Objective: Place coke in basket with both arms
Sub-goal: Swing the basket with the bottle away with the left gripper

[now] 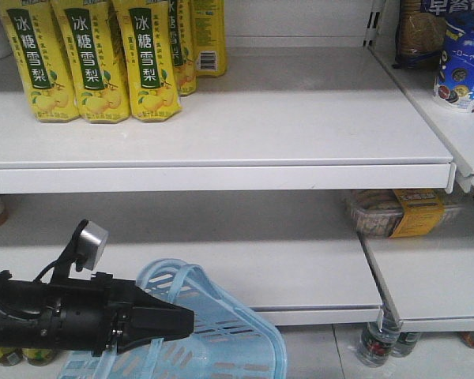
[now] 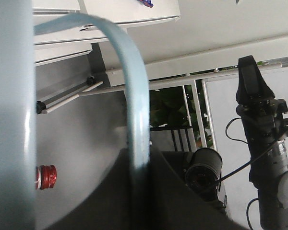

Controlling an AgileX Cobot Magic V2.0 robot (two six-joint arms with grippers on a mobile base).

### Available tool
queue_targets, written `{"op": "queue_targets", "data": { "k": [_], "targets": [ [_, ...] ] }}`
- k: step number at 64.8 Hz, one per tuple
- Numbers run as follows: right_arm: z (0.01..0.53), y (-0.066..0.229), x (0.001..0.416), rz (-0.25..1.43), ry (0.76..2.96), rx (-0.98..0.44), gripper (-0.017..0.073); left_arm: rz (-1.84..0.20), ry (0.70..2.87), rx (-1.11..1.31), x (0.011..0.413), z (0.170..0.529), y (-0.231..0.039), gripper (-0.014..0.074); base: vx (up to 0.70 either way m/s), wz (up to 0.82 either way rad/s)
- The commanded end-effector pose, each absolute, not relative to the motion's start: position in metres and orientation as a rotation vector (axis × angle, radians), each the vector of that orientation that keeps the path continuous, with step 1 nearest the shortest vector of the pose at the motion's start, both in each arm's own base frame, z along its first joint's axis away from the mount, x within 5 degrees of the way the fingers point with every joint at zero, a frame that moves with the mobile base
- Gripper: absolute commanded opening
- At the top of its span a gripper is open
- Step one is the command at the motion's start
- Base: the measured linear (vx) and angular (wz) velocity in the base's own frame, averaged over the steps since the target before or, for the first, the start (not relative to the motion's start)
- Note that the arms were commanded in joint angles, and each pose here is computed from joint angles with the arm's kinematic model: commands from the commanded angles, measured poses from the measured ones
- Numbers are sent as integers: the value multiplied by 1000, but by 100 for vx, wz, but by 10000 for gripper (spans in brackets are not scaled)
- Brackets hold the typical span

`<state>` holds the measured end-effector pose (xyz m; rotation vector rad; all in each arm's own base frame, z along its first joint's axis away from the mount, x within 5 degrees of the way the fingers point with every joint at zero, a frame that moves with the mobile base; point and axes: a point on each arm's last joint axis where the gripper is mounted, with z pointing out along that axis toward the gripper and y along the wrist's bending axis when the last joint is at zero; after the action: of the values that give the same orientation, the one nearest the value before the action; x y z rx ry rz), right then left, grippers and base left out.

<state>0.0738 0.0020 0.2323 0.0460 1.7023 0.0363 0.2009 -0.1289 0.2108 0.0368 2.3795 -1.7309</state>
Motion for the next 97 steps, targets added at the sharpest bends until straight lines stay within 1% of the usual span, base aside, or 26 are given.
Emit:
{"op": "queue_targets", "data": {
  "k": [1,8,15,20,33,39,44,54,67,80,83,97],
  "targets": [
    [245,-1,74,5,1643,74,-10,-1914,2179,17,203,239,-133,-6,0,0],
    [245,-1,74,5,1643,74,-10,-1915,2179,27,202,240,-133,-6,0,0],
    [245,-1,74,5,1643,74,-10,-1894,2159,107,194,250,-131,-6,0,0],
    [245,-1,74,5,1643,74,-10,-1864,2118,190,183,263,-129,-6,0,0],
    [245,-1,74,5,1643,74,-10,-1780,1925,386,145,307,-120,-6,0,0],
    [245,-1,74,5,1643,74,-10,-1710,1854,420,127,319,-115,-6,0,0],
    [245,-1,74,5,1643,74,-10,-1614,1842,437,116,320,-110,-6,0,0],
    [245,-1,74,5,1643,74,-10,-1364,1875,475,99,309,-100,-6,0,0],
    [245,-1,74,5,1643,74,-10,-1096,1877,485,88,294,-87,-6,0,0],
    [245,-1,74,5,1643,74,-10,-802,1816,489,80,289,-70,-6,0,0],
    [245,-1,74,5,1643,74,-10,-759,1807,454,79,288,-66,-6,0,0],
    [245,-1,74,5,1643,74,-10,-655,1788,128,69,275,-43,-6,0,0]
  ]
}}
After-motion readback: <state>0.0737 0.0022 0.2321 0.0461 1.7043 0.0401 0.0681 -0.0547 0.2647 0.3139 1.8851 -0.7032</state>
